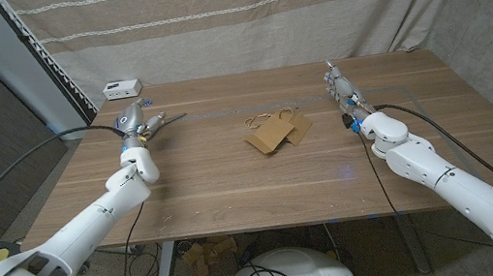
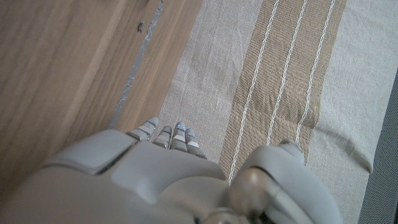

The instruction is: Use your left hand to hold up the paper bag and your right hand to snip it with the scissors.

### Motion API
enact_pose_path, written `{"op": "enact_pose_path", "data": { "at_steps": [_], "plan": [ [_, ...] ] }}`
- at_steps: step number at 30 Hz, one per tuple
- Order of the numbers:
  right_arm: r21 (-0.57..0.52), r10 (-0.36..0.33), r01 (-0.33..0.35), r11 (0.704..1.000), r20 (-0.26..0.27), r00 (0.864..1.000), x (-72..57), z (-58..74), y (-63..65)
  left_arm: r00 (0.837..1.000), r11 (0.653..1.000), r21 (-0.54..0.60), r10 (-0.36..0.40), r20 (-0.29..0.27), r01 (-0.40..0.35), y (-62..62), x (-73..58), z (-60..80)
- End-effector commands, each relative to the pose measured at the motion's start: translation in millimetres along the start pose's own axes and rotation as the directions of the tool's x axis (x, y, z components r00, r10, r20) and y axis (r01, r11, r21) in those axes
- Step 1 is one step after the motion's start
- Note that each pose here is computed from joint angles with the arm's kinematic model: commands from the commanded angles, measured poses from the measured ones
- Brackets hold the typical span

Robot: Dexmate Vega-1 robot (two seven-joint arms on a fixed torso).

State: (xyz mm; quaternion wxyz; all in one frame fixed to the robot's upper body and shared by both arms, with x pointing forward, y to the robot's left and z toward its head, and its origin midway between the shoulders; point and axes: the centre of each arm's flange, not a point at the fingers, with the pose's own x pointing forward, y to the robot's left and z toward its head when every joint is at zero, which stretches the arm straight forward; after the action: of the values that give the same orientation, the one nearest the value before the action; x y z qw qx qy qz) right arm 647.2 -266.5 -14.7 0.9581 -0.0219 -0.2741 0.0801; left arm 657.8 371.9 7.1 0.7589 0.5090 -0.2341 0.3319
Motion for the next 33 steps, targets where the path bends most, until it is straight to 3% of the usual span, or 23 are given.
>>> {"op": "enact_pose_path", "data": {
  "at_steps": [1,10,33],
  "plan": [
    [0.002,-0.005,0.005,1.0,-0.001,1.0,-4.6,-3.1,-1.6,0.999,0.999,0.023,-0.042,0.019,0.042,-6.1,5.0,1.7],
    [0.009,-0.008,0.008,1.0,-0.005,1.0,-6.0,-4.0,-2.4,1.0,1.0,0.01,-0.024,0.015,0.024,-5.9,7.4,0.8],
    [0.015,-0.01,0.01,1.0,0.0,1.0,-8.4,-5.4,-0.2,0.998,0.996,0.053,-0.067,0.012,0.067,-5.0,18.5,-5.2]
  ]
}}
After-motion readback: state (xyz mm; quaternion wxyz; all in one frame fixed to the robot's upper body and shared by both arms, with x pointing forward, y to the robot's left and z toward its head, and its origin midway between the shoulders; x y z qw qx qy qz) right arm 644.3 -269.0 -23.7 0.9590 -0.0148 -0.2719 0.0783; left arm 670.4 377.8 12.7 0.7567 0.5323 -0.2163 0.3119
